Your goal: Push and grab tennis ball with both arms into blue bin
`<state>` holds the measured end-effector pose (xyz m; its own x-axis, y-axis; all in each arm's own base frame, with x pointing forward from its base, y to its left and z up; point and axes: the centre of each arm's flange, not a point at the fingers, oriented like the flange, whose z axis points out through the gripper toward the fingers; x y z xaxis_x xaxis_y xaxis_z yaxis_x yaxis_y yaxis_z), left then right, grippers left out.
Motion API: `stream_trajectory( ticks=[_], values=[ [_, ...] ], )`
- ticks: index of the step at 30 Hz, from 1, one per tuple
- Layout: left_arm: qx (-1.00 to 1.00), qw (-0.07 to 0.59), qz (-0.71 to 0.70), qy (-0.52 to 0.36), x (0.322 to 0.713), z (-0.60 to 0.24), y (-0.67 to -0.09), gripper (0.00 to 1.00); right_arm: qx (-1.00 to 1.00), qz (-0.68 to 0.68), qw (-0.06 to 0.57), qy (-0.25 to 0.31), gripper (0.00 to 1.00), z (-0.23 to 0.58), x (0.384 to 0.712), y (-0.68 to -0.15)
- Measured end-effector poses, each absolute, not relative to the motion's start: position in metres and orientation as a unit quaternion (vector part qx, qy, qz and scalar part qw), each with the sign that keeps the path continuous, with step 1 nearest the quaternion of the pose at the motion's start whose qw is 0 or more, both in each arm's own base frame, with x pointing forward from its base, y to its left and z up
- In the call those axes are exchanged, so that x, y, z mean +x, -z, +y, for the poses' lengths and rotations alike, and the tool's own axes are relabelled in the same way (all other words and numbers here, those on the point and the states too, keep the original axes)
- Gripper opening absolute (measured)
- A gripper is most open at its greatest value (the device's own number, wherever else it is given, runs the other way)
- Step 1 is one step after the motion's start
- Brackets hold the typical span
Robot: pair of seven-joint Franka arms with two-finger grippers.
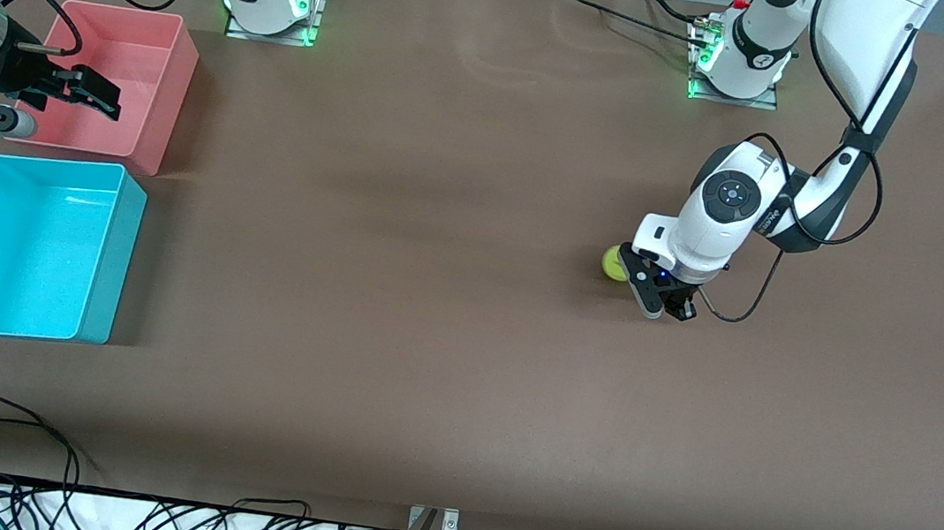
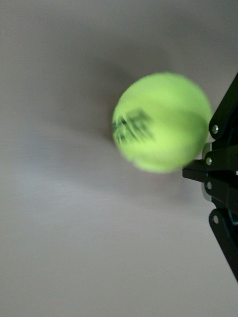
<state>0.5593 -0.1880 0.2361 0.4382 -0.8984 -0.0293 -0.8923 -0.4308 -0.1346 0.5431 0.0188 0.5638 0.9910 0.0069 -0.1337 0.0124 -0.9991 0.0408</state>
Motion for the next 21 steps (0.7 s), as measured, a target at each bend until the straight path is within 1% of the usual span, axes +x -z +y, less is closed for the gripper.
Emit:
stream_trajectory(
  ticks=[4,10,14,21],
  values=[
    [-0.85,0.065,0.523,0.02,0.562,-0.178,-0.233,0.01,0.997,0.005,0.021,0.068,1.0,0.019,0.543,-0.564],
    [-0.853,0.064,0.518,0.017,0.563,-0.171,-0.23,0.01,0.996,0.014,0.022,0.088,1.0,0.028,0.538,-0.56],
    [-0.853,0.064,0.518,0.017,0.563,-0.171,-0.229,0.01,0.991,0.039,0.024,0.122,1.0,0.057,0.53,-0.55],
    [-0.858,0.068,0.508,0.024,0.569,-0.159,-0.24,0.01,0.981,0.073,-0.001,0.179,1.0,0.107,0.524,-0.516]
  ],
)
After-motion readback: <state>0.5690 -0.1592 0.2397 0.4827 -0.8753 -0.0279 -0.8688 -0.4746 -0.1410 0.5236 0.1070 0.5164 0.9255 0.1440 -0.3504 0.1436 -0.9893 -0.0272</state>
